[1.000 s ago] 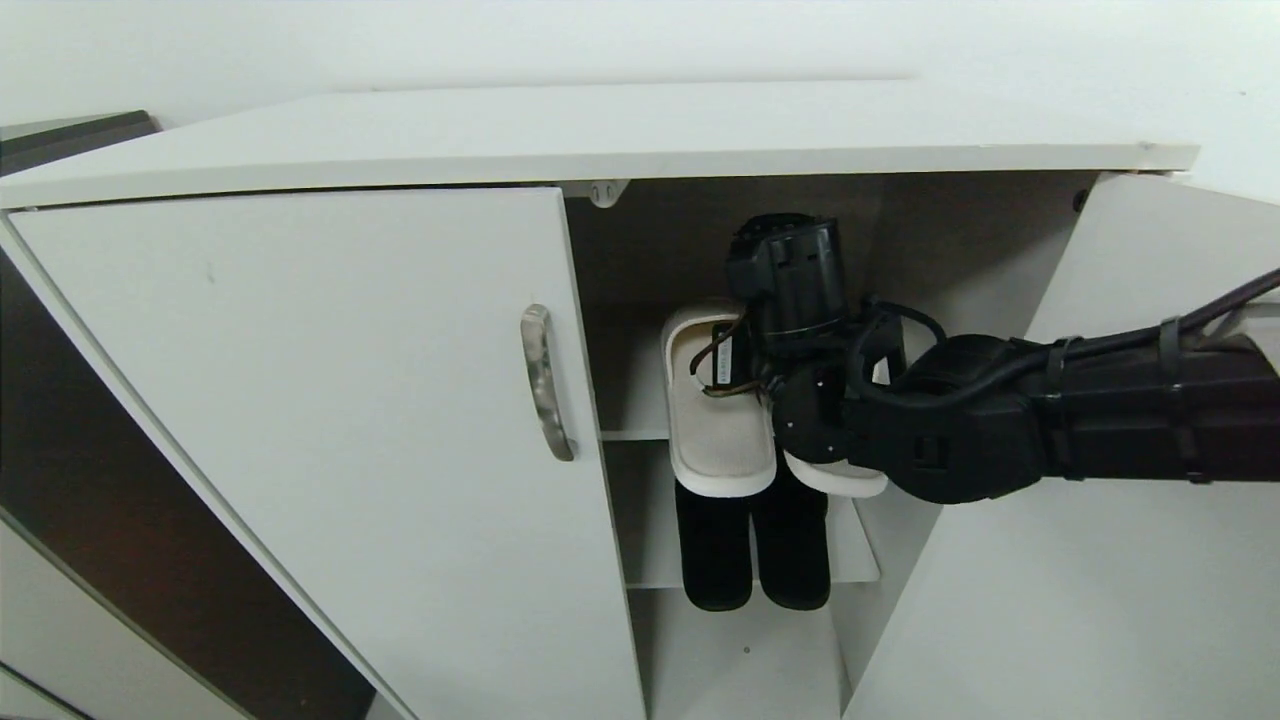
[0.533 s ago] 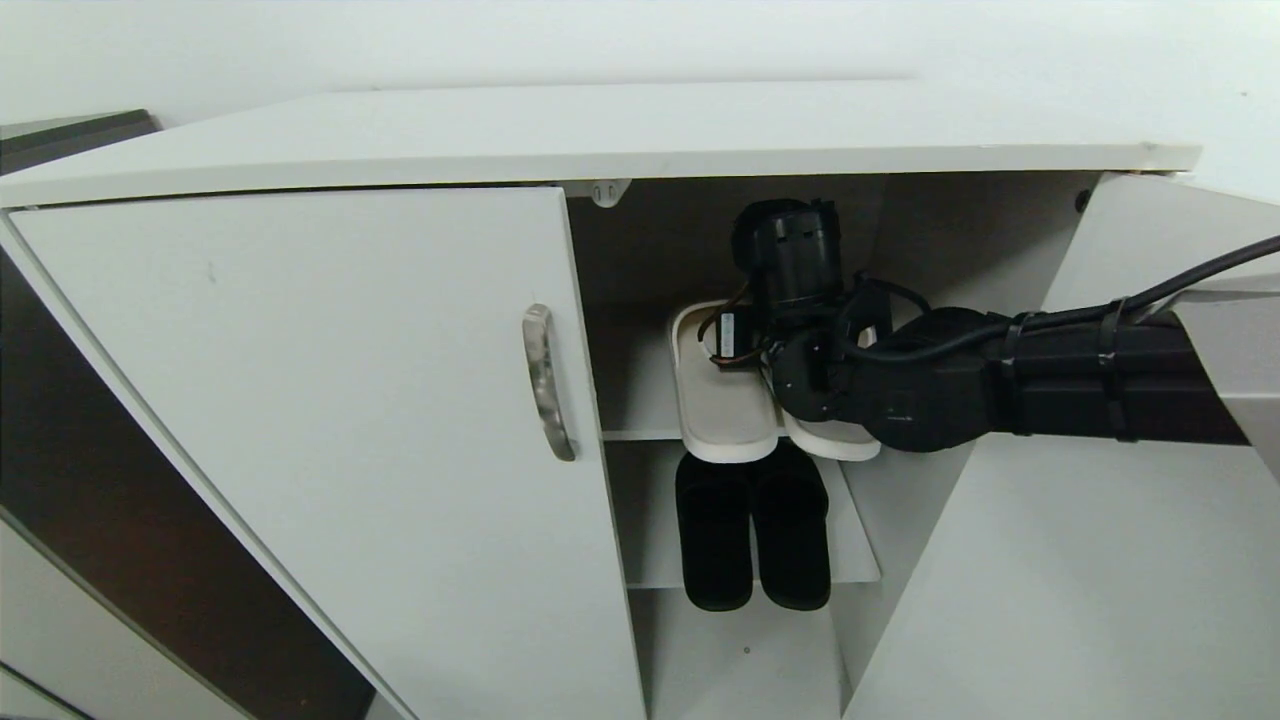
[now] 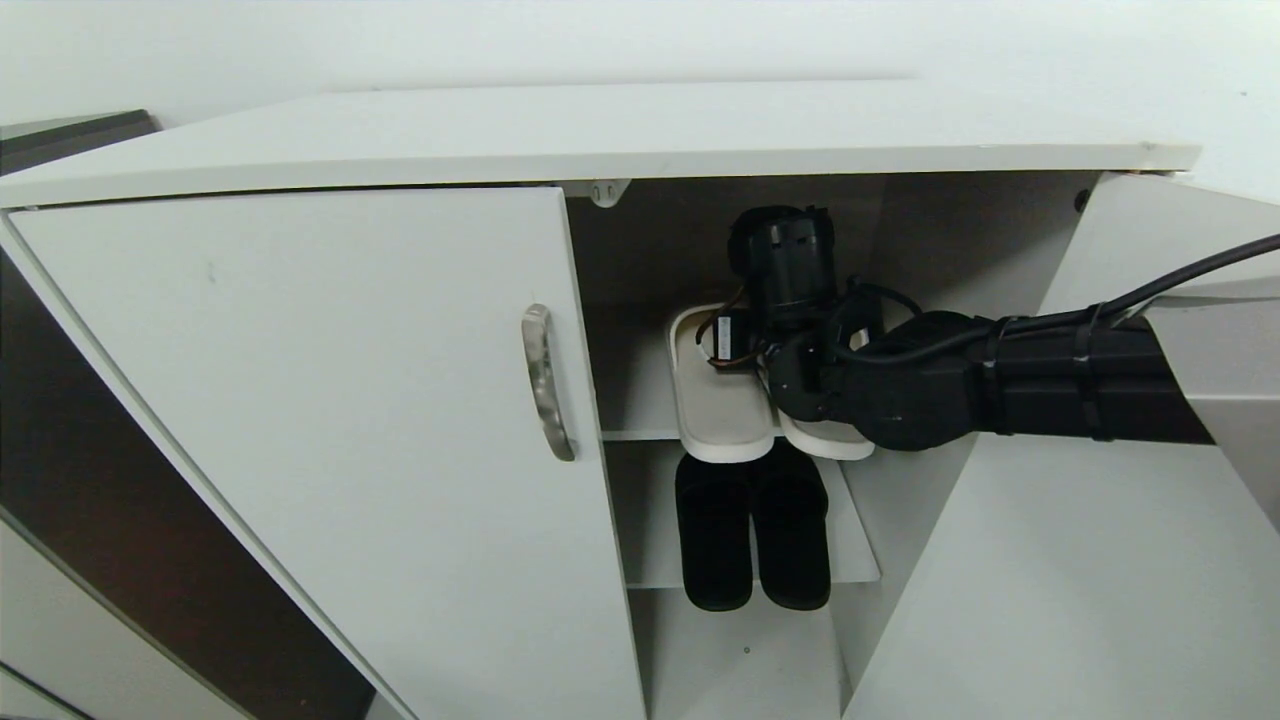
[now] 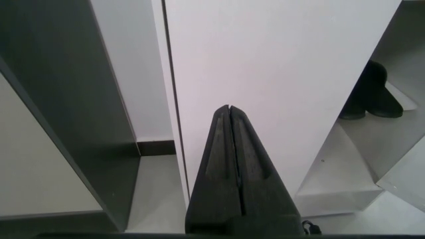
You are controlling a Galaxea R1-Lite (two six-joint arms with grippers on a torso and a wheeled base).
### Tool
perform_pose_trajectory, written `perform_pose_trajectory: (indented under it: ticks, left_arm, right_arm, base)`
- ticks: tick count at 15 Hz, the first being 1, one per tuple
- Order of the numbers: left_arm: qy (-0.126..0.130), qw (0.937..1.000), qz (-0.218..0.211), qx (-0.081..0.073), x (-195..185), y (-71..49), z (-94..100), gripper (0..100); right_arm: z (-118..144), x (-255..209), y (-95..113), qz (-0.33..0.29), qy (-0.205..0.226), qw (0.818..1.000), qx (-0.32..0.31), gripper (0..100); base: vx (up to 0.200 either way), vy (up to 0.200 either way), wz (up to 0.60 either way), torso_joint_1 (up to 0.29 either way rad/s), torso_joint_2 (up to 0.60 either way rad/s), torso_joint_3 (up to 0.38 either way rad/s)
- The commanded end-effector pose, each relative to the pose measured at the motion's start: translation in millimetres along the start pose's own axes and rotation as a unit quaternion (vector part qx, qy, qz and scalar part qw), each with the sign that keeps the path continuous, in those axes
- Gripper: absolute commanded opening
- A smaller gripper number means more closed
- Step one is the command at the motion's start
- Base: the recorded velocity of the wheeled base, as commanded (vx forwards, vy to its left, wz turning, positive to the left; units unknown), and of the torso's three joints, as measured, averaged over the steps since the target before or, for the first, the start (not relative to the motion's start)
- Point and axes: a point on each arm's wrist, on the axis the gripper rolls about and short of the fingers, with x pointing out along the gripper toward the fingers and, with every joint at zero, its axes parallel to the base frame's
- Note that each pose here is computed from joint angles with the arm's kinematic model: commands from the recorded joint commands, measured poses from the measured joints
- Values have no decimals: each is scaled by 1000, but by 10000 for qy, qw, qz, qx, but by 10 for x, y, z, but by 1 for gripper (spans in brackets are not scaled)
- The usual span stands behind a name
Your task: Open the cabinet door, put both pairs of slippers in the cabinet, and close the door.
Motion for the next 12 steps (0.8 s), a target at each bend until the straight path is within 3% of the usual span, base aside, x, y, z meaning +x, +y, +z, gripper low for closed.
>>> perform_pose_trajectory:
  ticks: [1, 2, 6, 12]
  left_arm:
    - [-2, 10000, 3, -3, 0, 0, 0, 0]
    - [-2, 10000, 3, -3, 0, 0, 0, 0]
    - [-2, 10000, 3, -3, 0, 0, 0, 0]
    - [-2, 10000, 3, -3, 0, 0, 0, 0]
  right_arm:
    - [-1, 4, -1, -3, -1, 10000, 8, 0]
    - [-8, 8, 1, -4, 5, 10000, 3, 100]
    - [-16, -44, -18, 3, 44, 10000, -36, 100]
    - [79, -810, -210, 419, 36, 9991, -50, 100]
  base:
    - [0, 0, 0, 0, 0, 0]
    - [0, 0, 0, 0, 0, 0]
    - [0, 0, 0, 0, 0, 0]
    - [0, 0, 0, 0, 0, 0]
